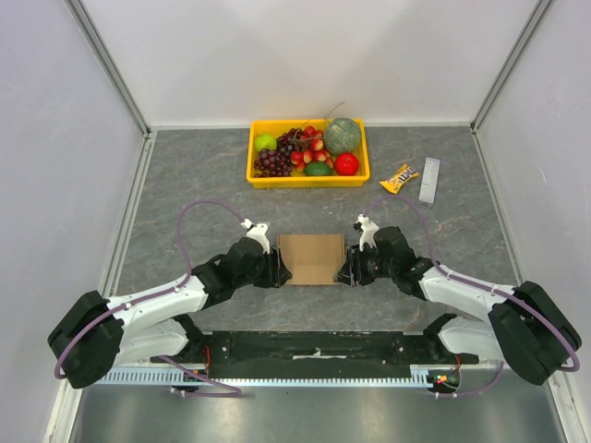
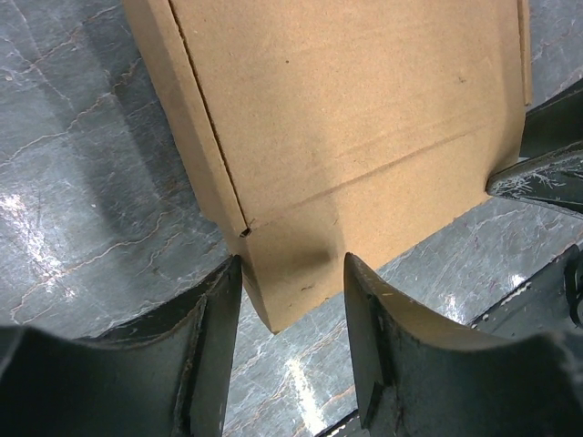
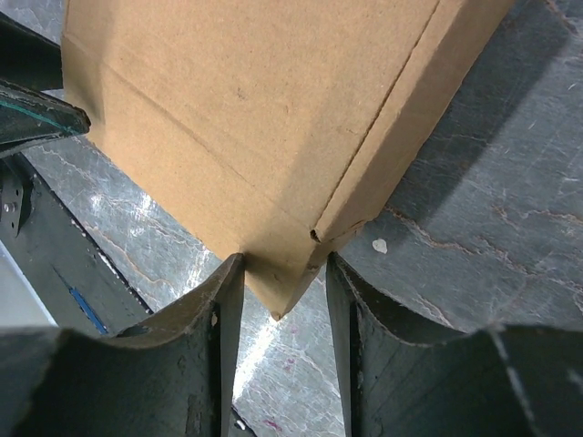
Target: Fold the paper box
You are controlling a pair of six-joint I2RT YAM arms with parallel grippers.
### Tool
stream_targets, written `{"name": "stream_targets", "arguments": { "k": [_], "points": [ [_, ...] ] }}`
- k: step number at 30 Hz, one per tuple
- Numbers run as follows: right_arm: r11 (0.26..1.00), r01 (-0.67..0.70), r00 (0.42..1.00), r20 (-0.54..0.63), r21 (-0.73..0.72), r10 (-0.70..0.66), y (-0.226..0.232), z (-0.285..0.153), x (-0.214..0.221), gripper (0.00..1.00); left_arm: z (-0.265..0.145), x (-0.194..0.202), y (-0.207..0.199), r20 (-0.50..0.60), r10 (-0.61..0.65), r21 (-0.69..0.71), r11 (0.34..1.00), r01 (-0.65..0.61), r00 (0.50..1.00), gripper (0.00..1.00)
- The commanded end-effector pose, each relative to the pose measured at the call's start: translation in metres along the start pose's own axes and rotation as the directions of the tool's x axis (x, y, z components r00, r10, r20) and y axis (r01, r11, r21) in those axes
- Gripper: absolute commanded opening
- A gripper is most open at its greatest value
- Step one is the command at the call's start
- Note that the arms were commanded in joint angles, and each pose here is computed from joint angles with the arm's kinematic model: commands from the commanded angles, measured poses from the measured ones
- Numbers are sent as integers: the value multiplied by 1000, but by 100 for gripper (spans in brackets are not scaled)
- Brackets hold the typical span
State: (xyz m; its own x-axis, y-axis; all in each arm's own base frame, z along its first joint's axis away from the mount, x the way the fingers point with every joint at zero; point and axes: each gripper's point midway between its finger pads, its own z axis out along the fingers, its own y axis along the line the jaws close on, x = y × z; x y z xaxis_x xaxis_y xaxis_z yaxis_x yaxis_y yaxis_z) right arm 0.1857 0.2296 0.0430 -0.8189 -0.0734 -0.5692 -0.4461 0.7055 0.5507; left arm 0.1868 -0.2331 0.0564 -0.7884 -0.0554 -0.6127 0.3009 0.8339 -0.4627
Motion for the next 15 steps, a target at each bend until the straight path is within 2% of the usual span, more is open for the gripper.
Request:
{"name": "stream_targets", "arguments": {
  "k": [1, 15],
  "points": [
    [1000, 4, 1000, 27, -20, -3, 6, 1, -10, 47, 0, -7, -10, 34, 1, 47, 999, -3, 999, 54],
    [1000, -14, 999, 43, -5, 14, 3, 3, -12, 43, 1, -8, -10, 45, 1, 53, 999, -4, 999, 47]
  ]
}}
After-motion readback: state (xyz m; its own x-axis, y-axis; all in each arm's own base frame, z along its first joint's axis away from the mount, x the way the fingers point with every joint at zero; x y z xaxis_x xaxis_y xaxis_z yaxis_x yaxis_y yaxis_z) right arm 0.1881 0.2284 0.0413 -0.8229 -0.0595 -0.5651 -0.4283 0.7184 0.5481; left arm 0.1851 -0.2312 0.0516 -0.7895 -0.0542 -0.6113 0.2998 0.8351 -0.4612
